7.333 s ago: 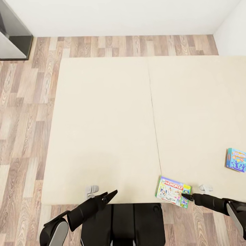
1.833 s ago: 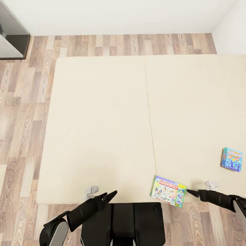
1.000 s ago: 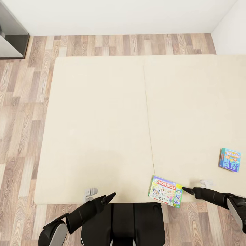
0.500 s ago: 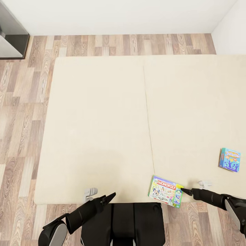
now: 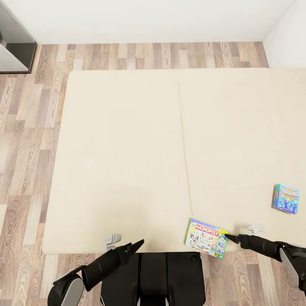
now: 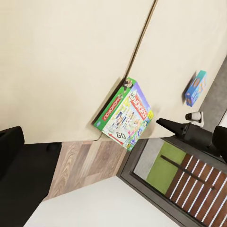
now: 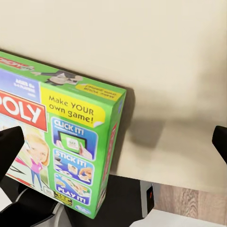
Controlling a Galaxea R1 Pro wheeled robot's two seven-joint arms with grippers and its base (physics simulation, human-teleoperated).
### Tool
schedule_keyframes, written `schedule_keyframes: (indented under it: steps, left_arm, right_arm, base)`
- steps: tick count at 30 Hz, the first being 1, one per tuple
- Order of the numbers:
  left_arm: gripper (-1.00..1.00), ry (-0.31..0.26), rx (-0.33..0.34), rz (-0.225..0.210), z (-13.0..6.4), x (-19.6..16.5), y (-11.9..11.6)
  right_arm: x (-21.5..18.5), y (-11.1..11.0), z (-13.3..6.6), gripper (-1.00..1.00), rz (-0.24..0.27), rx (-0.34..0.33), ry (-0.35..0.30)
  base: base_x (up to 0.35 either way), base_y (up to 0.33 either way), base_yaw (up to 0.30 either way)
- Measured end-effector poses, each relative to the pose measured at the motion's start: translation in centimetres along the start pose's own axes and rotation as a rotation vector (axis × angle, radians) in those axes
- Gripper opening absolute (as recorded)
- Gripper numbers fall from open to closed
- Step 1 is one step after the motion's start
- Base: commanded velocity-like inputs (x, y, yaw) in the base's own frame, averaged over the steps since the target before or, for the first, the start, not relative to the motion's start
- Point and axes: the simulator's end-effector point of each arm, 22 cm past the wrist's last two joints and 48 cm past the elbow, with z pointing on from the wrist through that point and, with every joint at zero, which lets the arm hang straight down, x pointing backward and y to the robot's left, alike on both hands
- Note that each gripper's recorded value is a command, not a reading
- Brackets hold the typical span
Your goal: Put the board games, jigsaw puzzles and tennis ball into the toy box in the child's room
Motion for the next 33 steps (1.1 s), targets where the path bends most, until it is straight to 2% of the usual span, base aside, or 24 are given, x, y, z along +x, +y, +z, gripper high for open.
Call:
schedule_keyframes:
  steps: [16, 33]
  left_arm:
    - [1.0, -0.005, -0.016, -0.006, -0.9, -0.1, 1.0]
    - [1.0, -0.006, -0.016, -0.006, -1.1, -0.1, 1.1]
  right_arm:
    - [-0.3, 0.5, -0.5, 1.0, 0.004, -0.001, 0.017]
    - [-0.6, 0.8, -0.5, 1.0, -0.004, -0.006, 0.012]
  base:
    - [0.0, 0.0, 0.0]
    - [0.0, 0.0, 0.0]
